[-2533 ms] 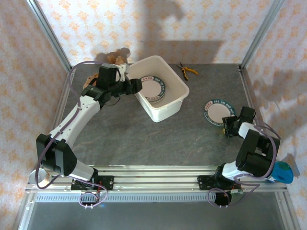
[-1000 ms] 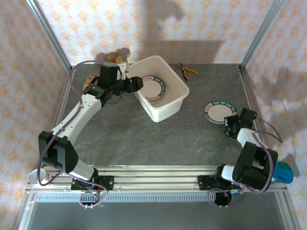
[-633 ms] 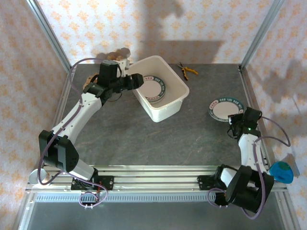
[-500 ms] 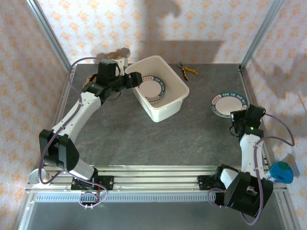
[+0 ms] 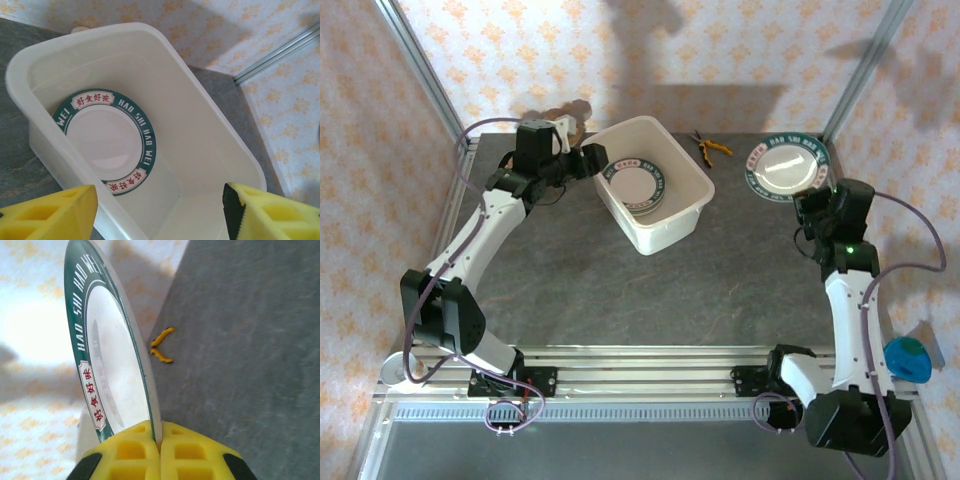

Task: Place the plates into the plastic bin on the countertop

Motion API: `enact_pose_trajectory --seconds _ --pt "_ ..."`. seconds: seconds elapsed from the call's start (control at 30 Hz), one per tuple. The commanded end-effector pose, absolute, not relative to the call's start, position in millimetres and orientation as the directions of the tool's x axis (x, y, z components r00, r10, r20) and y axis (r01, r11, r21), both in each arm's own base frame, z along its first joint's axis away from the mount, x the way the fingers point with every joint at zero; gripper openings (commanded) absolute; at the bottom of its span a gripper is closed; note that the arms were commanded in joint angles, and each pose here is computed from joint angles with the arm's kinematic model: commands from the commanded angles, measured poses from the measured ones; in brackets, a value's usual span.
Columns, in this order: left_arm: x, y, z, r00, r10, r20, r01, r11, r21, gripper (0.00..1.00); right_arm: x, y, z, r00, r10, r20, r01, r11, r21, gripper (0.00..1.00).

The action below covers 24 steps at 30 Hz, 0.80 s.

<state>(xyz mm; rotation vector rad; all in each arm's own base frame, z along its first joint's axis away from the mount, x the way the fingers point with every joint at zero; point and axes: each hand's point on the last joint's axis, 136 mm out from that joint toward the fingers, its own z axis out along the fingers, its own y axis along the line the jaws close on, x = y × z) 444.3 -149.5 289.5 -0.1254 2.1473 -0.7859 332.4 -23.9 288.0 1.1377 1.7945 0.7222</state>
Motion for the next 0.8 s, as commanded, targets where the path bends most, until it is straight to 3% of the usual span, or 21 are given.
enact_pose_trajectory --seconds 0.0,0.33,0.53,0.77 --pt "439 -135 310 -0.6 -0.386 -0.7 0.166 0.797 -0.581 0.68 353 -3 331 -0.215 0.889 -0.405 0.294 0.454 0.841 0.0" --pt "423 -113 313 -0.567 -0.408 -0.716 0.116 0.821 -0.559 0.68 413 99 365 -0.406 0.797 -0.448 0.123 0.533 0.837 0.0" --pt "416 -107 311 -0.564 -0.436 -0.701 0.093 0.81 -0.579 0.68 438 169 346 -0.529 0.727 -0.439 0.089 0.561 0.823 0.0" --pt "410 -99 305 -0.559 -0.45 -0.696 0.063 0.814 -0.577 0.68 455 208 314 -0.592 0.697 -0.405 0.111 0.568 0.816 0.0"
